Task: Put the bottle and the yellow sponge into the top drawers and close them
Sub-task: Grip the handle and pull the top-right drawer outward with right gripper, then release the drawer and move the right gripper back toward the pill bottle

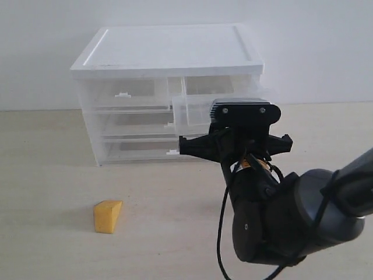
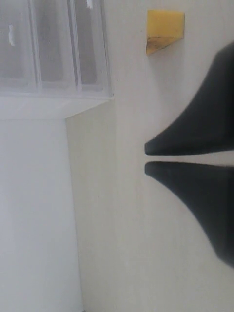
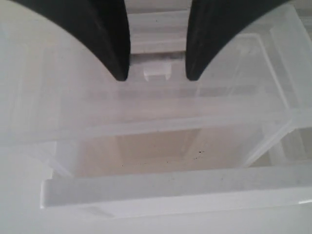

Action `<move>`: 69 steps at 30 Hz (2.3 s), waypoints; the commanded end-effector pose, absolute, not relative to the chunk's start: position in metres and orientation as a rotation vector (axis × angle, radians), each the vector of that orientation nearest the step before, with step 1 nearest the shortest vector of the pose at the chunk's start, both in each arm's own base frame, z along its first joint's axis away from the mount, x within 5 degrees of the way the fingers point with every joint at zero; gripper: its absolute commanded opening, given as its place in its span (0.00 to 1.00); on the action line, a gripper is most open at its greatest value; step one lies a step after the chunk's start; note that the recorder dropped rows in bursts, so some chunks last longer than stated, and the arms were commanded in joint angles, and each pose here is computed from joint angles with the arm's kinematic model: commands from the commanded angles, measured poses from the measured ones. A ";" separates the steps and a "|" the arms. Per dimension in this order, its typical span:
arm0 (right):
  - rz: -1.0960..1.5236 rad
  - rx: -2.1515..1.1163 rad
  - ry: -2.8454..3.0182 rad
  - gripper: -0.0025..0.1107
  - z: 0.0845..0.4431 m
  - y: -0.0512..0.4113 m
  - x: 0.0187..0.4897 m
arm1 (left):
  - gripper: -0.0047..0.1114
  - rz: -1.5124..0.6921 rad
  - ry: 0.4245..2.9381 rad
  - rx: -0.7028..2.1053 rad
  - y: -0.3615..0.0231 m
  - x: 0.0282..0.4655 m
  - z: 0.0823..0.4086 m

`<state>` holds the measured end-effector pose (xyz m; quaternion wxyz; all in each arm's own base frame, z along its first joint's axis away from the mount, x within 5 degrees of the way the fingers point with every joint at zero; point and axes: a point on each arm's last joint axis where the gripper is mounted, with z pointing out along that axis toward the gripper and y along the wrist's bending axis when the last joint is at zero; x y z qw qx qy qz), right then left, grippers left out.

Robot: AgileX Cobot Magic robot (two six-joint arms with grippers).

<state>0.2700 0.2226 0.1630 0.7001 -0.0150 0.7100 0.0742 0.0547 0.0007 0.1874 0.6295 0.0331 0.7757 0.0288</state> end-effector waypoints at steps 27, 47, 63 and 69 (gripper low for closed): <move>0.060 -0.151 1.731 0.74 0.154 0.223 0.203 | 0.08 0.058 1.779 0.064 0.001 0.054 0.186; 0.170 -0.787 2.023 0.24 0.167 0.215 0.161 | 0.08 0.058 1.779 0.064 0.001 0.054 0.186; 0.564 -1.199 1.992 0.02 0.214 0.193 0.136 | 0.08 0.058 1.779 0.064 0.001 0.054 0.186; 0.714 -1.355 2.184 0.02 0.222 0.173 0.146 | 0.08 0.058 1.779 0.064 0.001 0.054 0.186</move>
